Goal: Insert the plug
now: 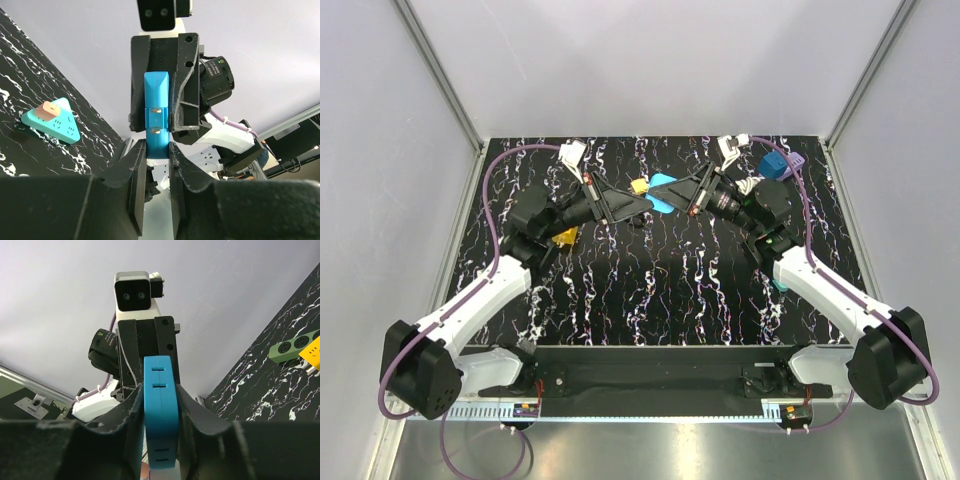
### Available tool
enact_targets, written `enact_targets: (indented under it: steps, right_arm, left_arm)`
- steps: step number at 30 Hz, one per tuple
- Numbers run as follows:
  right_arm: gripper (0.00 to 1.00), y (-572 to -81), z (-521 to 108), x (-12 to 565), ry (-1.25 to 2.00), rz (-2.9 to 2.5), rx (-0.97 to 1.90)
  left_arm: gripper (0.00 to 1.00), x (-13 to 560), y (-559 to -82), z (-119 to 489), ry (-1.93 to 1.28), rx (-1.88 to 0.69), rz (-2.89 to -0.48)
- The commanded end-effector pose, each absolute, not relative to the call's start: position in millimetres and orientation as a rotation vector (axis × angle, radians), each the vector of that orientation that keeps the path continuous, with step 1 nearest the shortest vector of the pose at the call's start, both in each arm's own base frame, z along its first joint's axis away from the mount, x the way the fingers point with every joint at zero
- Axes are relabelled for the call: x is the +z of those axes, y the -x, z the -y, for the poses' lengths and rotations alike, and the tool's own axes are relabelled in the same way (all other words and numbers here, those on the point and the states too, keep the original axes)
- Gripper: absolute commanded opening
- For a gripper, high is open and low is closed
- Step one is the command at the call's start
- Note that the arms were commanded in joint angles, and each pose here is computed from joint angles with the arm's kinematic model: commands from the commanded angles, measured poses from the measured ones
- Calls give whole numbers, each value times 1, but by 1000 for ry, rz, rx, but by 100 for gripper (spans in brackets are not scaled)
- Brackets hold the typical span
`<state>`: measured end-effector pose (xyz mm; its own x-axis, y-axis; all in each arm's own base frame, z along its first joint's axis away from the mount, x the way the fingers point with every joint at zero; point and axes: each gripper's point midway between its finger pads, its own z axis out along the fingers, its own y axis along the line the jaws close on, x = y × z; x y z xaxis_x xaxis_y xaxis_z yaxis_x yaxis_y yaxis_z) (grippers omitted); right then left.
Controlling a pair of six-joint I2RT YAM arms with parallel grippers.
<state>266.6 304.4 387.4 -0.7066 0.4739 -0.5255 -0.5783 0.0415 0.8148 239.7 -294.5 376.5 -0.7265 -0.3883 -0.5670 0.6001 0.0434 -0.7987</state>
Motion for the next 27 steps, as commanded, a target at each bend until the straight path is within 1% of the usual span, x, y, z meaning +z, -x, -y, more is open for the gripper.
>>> enact_targets:
  steps: [1, 3, 5, 6, 7, 8, 9, 11, 12, 13, 14, 15, 17, 18, 23, 24, 25, 26, 27]
  right_arm:
    - [30, -255, -304, 399, 166, -1503, 1777]
    - [26, -255, -304, 401, 169, -1497, 1774]
    - [19, -255, -303, 401, 172, -1493, 1773]
    - [20, -254, -303, 401, 175, -1488, 1776]
    - [22, -255, -303, 401, 170, -1488, 1776]
    - [30, -254, -303, 401, 167, -1488, 1777]
    - [34, -256, -302, 401, 154, -1487, 1774]
    - [38, -257, -301, 400, 144, -1483, 1764]
    - [39, -258, -300, 400, 137, -1477, 1752]
    - [38, -258, -299, 401, 140, -1472, 1748]
    - [34, -257, -299, 402, 143, -1469, 1745]
    - [19, -257, -299, 401, 146, -1471, 1743]
    - [8, -257, -299, 400, 149, -1474, 1741]
    - [0, -258, -299, 400, 145, -1472, 1737]
    - [0, -260, -298, 397, 129, -1474, 1726]
    - [14, -259, -298, 399, 134, -1467, 1730]
    - [23, -259, -298, 400, 134, -1465, 1735]
    - [29, -260, -297, 401, 117, -1461, 1733]
    - [31, -261, -297, 401, 109, -1461, 1731]
  left_arm:
    - [0, 392, -239, 292, -236, -1762, -1524]
    - [0, 390, -239, 293, -236, -1762, -1528]
    - [0, 391, -239, 293, -235, -1762, -1530]
    - [0, 391, -238, 293, -240, -1762, -1530]
    - [0, 389, -239, 293, -237, -1762, -1537]
    - [0, 389, -239, 293, -236, -1760, -1536]
    - [0, 389, -239, 293, -236, -1760, -1536]
    - [0, 390, -239, 292, -236, -1757, -1536]
    - [0, 389, -239, 292, -236, -1755, -1539]
    - [0, 389, -239, 293, -237, -1753, -1539]
    - [0, 389, -239, 292, -238, -1750, -1538]
    - [0, 389, -239, 292, -239, -1747, -1540]
    - [0, 386, -240, 293, -235, -1744, -1548]
    - [0, 386, -240, 293, -235, -1743, -1549]
    - [0, 379, -240, 293, -239, -1740, -1565]
    - [0, 378, -239, 293, -237, -1739, -1564]
    - [0, 377, -239, 292, -237, -1738, -1567]
    - [0, 377, -239, 293, -237, -1739, -1569]
    - [0, 377, -239, 293, -237, -1740, -1568]
